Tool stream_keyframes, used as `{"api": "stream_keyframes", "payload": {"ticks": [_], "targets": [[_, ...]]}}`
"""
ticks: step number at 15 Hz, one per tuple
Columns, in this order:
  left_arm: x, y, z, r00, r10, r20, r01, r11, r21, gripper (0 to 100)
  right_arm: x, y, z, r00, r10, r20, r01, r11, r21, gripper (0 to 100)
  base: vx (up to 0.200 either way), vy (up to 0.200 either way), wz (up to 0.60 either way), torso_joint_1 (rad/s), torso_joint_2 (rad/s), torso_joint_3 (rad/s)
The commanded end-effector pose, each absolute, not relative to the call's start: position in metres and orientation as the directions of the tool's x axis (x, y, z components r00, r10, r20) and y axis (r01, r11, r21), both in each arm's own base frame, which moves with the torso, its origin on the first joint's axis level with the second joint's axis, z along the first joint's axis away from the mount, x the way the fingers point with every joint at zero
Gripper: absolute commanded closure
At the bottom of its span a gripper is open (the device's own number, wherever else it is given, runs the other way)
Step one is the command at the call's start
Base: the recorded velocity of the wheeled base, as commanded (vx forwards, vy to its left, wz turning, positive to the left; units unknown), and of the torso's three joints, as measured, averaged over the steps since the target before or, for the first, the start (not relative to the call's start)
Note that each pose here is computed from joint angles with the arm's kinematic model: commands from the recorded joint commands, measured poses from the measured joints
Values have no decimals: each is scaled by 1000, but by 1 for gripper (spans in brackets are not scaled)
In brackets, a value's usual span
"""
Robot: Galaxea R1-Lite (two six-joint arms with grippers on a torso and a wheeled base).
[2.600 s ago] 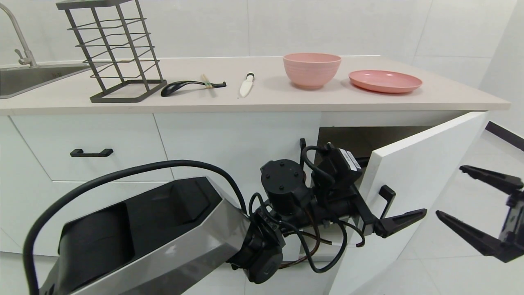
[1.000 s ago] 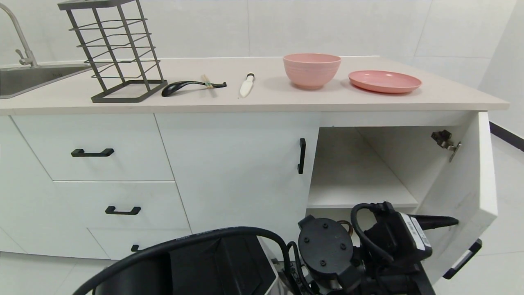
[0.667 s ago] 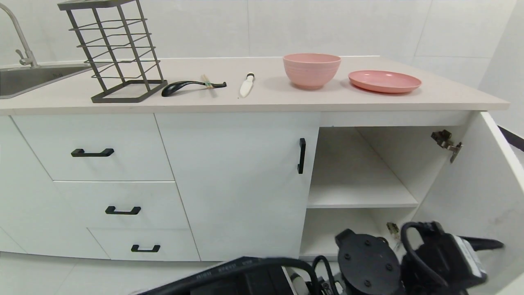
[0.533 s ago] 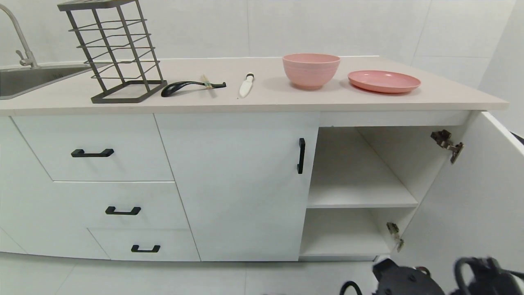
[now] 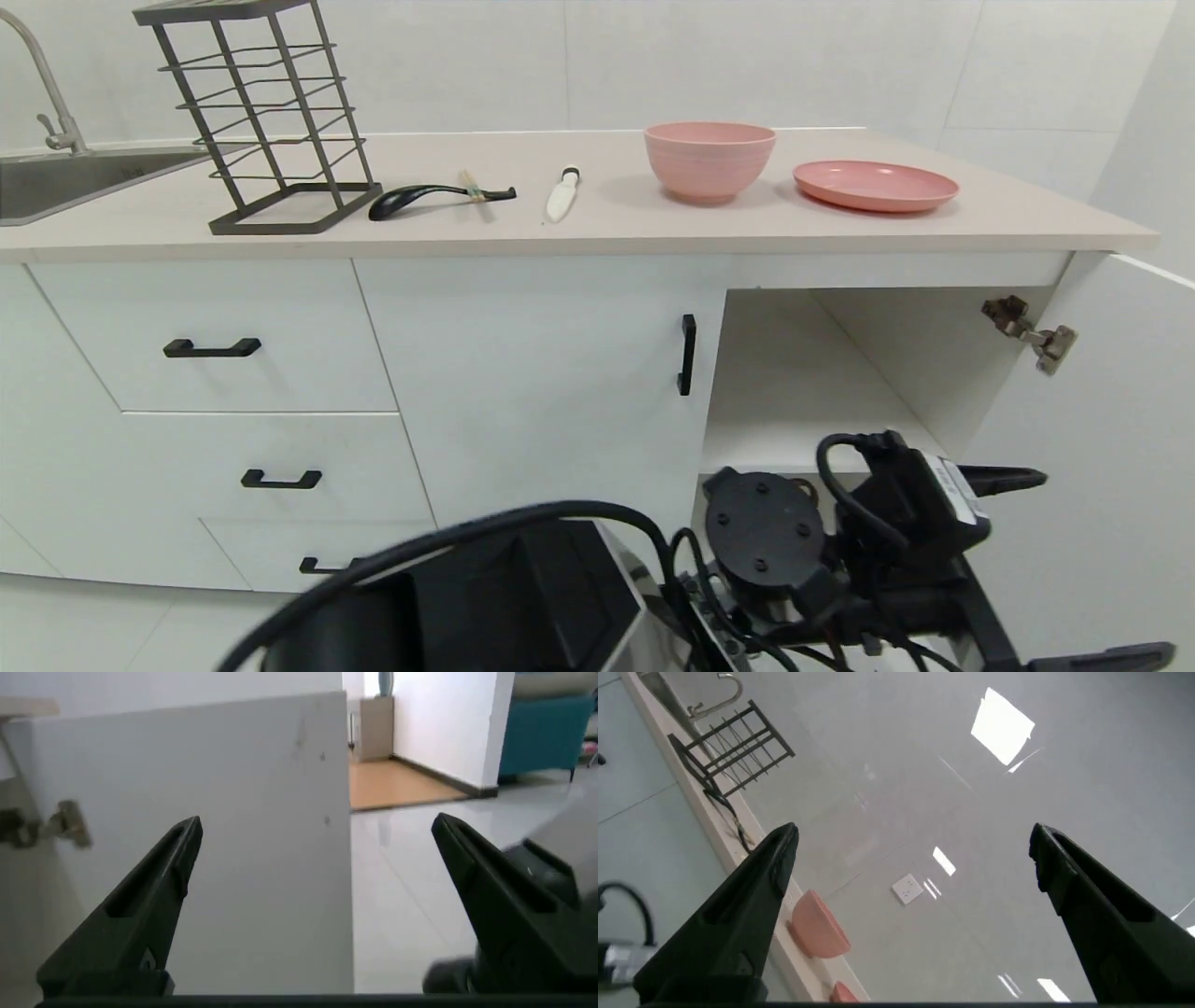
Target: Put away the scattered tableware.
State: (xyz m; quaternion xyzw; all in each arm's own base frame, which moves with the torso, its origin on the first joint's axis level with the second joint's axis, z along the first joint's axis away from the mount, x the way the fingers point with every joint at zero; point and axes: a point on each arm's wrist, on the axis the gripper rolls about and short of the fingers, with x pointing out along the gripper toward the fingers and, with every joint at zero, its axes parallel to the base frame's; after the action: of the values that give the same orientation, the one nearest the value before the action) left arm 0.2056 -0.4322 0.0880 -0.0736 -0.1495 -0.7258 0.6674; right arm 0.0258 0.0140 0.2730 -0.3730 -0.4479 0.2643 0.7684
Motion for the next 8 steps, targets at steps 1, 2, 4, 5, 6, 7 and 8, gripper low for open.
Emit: {"api": "stream_keyframes", "payload": {"ticks": [1, 2, 4, 5, 6, 7, 8], "targets": [[203, -284, 183, 68, -939, 336, 974, 136, 182, 0, 27, 15, 249, 475, 753, 455, -155, 581, -799, 0, 0, 0, 0, 0, 0, 0], [182, -243, 209, 82, -926, 368, 964, 168, 206, 0, 26, 16, 236, 470, 765, 441, -201, 579, -790, 0, 0, 0, 0, 0, 0, 0], [148, -181, 238, 113, -894, 434, 936, 243, 256, 0, 20, 17, 210, 480, 773, 413, -279, 582, -764, 0, 0, 0, 0, 0, 0, 0], [132, -155, 245, 132, -875, 466, 916, 288, 281, 0, 14, 17, 201, 477, 778, 408, -294, 579, -760, 0, 0, 0, 0, 0, 0, 0], [119, -130, 250, 167, -861, 481, 897, 335, 289, 0, 7, 18, 197, 476, 781, 405, -304, 578, -758, 0, 0, 0, 0, 0, 0, 0], [110, -110, 254, 202, -846, 493, 875, 383, 297, 0, 0, 18, 191, 483, 781, 396, -319, 578, -751, 0, 0, 0, 0, 0, 0, 0], [102, -95, 254, 247, -837, 488, 857, 424, 293, 0, -8, 19, 183, 497, 779, 381, -344, 580, -738, 0, 0, 0, 0, 0, 0, 0]]}}
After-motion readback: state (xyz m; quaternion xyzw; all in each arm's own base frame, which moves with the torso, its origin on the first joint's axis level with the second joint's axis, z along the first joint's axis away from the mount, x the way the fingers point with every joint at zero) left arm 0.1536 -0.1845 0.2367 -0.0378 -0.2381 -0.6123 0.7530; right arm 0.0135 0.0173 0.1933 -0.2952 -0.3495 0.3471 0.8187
